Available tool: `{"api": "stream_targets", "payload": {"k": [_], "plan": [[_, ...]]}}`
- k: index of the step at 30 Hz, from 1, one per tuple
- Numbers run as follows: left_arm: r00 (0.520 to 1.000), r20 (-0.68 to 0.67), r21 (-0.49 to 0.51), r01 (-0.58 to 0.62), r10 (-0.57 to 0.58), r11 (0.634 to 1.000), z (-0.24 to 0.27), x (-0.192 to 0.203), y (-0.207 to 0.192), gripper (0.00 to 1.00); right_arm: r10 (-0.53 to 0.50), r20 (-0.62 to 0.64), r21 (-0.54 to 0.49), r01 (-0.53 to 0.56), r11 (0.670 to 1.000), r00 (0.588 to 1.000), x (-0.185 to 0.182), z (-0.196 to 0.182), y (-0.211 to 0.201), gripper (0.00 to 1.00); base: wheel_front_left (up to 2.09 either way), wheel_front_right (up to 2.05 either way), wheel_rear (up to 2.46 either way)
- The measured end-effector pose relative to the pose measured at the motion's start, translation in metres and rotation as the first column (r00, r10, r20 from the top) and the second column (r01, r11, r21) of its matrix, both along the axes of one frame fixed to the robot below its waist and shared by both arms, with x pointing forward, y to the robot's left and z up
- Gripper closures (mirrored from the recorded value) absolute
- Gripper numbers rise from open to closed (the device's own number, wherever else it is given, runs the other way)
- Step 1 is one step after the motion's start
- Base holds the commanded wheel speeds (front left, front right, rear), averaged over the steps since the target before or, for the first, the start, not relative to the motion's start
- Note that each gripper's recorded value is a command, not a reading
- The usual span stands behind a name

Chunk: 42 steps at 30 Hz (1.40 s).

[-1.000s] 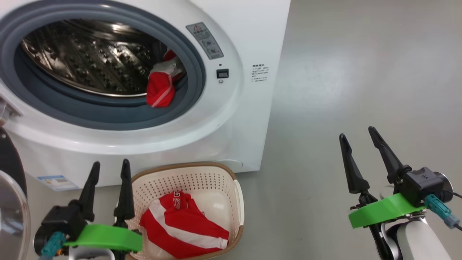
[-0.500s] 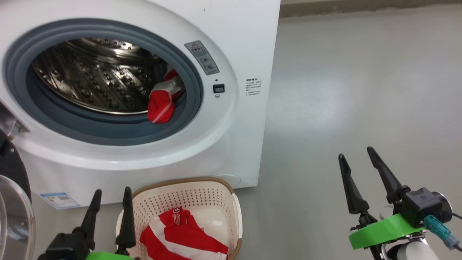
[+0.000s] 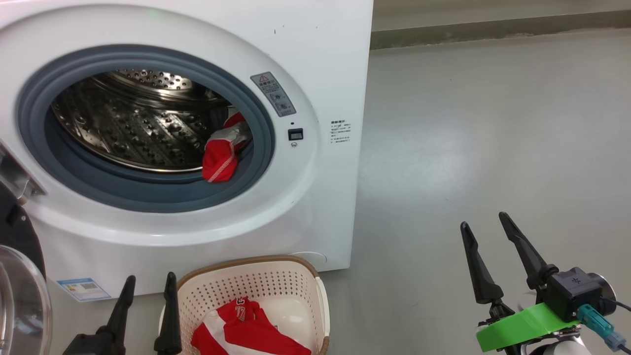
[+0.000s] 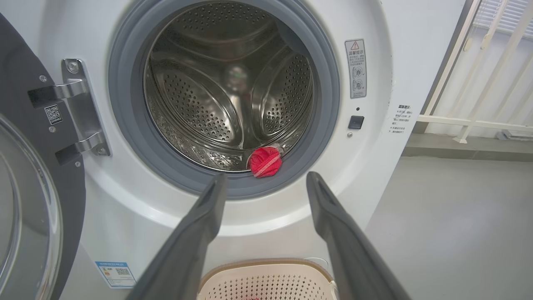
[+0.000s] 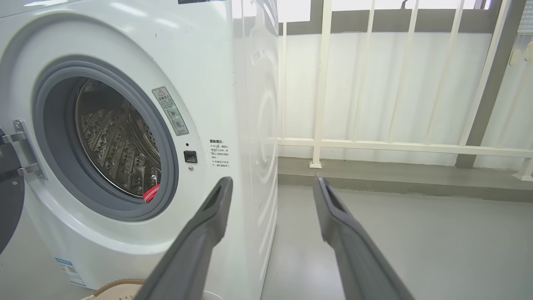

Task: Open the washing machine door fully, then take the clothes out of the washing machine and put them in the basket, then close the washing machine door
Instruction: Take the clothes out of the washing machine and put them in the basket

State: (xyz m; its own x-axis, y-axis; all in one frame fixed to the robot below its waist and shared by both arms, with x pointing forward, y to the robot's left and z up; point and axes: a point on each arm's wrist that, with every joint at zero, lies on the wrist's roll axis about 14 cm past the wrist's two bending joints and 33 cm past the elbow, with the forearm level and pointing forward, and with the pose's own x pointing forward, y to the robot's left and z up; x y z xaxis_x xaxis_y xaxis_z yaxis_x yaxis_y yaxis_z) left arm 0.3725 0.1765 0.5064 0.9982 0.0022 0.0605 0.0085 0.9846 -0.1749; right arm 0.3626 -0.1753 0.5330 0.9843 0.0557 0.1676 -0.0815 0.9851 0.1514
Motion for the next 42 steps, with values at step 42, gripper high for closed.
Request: {"api": "stream_targets", "payload": {"k": [42], "plan": [[0.999, -0.048, -0.022, 0.014, -0.015, 1.0, -0.021, 0.032, -0.004, 0.0, 0.05, -0.092, -0.009, -0.051, 0.999, 0.995, 0.015, -0.031, 0.017, 0.0, 0.0, 0.0, 0.0]]}}
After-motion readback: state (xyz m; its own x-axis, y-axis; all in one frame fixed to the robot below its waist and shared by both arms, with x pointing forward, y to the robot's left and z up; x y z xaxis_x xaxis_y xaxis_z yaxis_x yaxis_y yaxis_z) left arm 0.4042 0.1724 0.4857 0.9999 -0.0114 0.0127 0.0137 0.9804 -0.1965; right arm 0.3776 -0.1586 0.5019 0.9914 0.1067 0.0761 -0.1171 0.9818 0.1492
